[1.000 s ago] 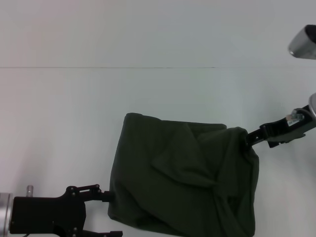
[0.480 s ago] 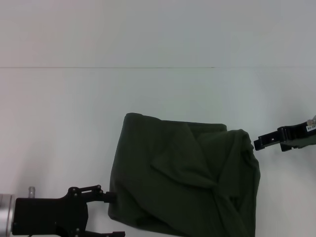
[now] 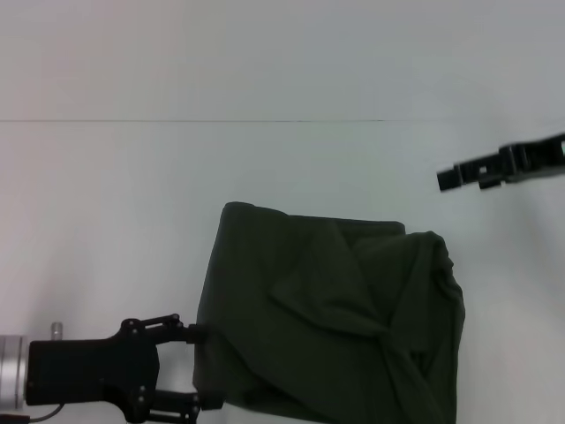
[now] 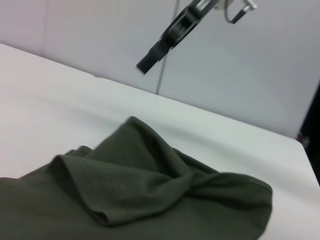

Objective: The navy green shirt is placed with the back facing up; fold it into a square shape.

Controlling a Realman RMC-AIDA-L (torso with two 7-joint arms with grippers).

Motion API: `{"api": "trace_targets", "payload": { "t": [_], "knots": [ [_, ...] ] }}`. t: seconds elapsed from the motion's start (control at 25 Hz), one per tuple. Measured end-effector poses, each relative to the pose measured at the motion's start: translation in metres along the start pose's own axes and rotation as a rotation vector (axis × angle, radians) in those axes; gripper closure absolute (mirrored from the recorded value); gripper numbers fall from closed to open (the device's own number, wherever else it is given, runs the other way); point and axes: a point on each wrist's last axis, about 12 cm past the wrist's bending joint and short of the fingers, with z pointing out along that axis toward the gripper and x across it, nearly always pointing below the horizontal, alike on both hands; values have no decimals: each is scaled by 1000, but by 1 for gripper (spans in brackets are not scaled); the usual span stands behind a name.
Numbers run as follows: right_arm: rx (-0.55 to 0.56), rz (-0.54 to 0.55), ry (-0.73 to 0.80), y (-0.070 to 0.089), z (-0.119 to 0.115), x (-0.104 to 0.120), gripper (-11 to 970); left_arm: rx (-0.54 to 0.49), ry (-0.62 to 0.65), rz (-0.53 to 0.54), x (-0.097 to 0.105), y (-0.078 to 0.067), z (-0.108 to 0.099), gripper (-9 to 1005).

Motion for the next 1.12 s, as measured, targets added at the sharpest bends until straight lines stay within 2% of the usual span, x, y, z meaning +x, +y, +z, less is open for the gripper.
{"api": "trace_targets", "payload": {
  "t": [0.12,0.24,0.44,0.72,0.88,1.0,1.12],
  "knots": [
    [-88,-92,-35,12,5,-4,47,-20,-47,-56,-1,0,-4,163],
    [-175,-191,-35,13,22,6,46,-36,-90,-112,-4,1,-10,165],
    [-271,-427,-36,0,49,54,46,-43,-115,-195,-7,3,-13,168],
    [-272,-592,-256,-26,48,121,47,-1,-117,-372,-22,11,-5,172],
    [-222,-656,-336,-37,47,151,48,69,-78,-554,-41,21,4,174],
    [-194,-669,-346,-42,48,160,48,81,-37,-719,-55,31,12,176],
    [-179,-672,-341,-44,49,165,48,47,-7,-874,-64,41,16,177]
  ]
}}
